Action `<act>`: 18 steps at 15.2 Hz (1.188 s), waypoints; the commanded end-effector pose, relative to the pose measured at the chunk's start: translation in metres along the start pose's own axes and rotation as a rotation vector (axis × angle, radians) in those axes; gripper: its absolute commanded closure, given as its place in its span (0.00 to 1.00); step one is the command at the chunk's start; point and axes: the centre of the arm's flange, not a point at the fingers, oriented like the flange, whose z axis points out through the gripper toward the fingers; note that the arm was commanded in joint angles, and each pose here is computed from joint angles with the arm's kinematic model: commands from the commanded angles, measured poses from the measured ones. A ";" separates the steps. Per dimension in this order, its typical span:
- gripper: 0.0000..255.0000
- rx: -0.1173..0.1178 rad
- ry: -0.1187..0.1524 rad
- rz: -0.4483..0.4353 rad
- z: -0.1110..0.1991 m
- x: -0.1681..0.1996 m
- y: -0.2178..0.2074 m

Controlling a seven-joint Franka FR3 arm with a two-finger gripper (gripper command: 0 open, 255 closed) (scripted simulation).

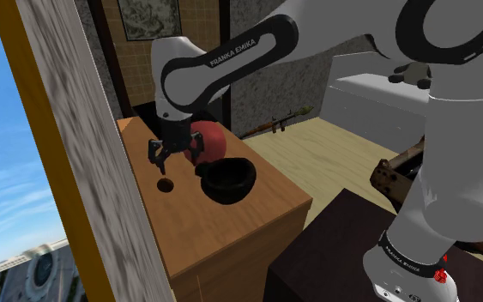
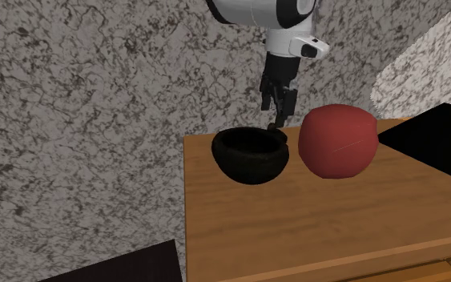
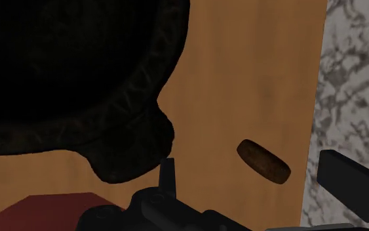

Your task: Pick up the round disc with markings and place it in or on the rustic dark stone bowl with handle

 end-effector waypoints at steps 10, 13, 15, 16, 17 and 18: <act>0.00 0.004 0.002 0.002 0.061 0.026 -0.036; 0.00 0.004 0.002 0.002 0.069 0.026 -0.036; 0.00 0.004 0.002 0.002 0.069 0.026 -0.036; 0.00 0.004 0.002 0.002 0.069 0.026 -0.036; 0.00 0.004 0.002 0.002 0.069 0.026 -0.036; 0.00 0.004 0.002 0.002 0.069 0.026 -0.036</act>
